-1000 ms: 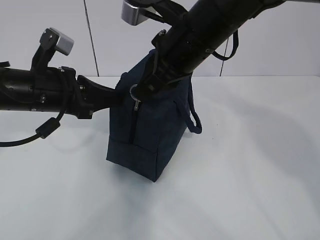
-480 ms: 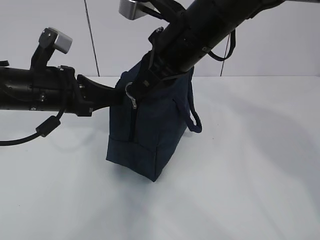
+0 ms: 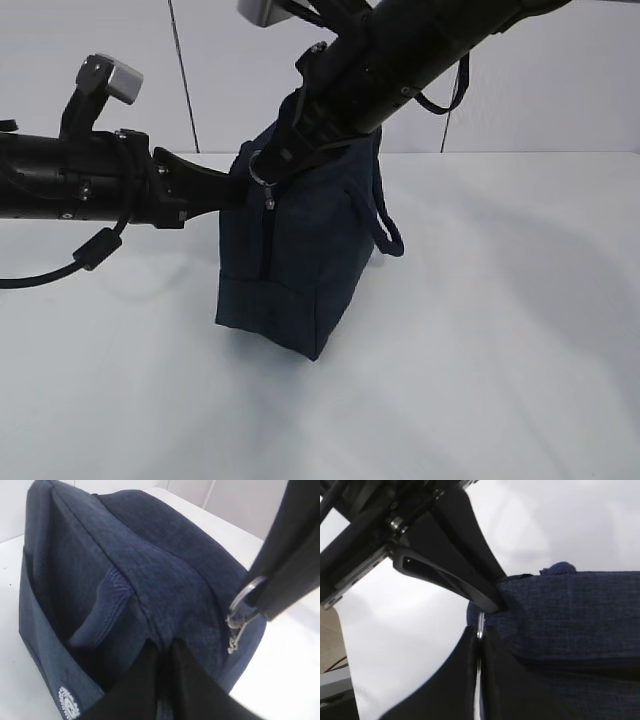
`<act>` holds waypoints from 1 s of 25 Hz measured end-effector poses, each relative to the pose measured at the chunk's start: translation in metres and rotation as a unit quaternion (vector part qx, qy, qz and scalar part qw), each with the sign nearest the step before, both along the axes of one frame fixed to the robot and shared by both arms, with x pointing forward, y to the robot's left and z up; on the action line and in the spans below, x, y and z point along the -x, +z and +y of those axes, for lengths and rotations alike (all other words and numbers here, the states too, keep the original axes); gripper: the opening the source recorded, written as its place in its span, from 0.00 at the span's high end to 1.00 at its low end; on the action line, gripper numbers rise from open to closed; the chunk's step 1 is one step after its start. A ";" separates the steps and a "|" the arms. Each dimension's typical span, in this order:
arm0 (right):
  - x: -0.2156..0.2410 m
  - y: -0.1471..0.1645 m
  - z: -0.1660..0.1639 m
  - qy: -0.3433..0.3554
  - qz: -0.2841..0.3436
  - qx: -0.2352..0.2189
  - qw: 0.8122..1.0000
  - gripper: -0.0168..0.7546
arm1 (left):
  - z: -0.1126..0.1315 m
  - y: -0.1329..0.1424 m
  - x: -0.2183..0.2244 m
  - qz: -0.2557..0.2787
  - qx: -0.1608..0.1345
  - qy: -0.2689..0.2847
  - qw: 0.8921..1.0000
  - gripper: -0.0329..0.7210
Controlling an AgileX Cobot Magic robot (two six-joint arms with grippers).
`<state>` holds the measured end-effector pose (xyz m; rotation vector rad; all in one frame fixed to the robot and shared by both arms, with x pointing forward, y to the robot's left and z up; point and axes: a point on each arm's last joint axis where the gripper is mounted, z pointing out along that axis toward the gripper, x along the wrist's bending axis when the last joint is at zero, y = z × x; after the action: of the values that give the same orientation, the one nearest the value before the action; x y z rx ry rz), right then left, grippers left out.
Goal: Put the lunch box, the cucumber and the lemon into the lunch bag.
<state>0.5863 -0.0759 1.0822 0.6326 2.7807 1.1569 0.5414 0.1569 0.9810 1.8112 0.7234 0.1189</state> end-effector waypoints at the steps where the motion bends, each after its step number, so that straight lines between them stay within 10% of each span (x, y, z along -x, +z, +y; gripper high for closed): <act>1: -0.001 0.000 0.000 -0.002 -0.002 -0.001 1.000 0.95 | 0.000 0.000 0.000 0.003 0.002 0.001 1.000 0.94; 25: -0.016 0.008 -0.013 -0.062 -0.041 -0.026 0.997 0.95 | -0.001 0.000 0.003 0.017 0.015 -0.004 1.000 0.94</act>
<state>0.6026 -0.0884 1.0904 0.7332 2.6115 1.2053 0.5387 0.1562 0.9806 1.7909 0.7387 0.0726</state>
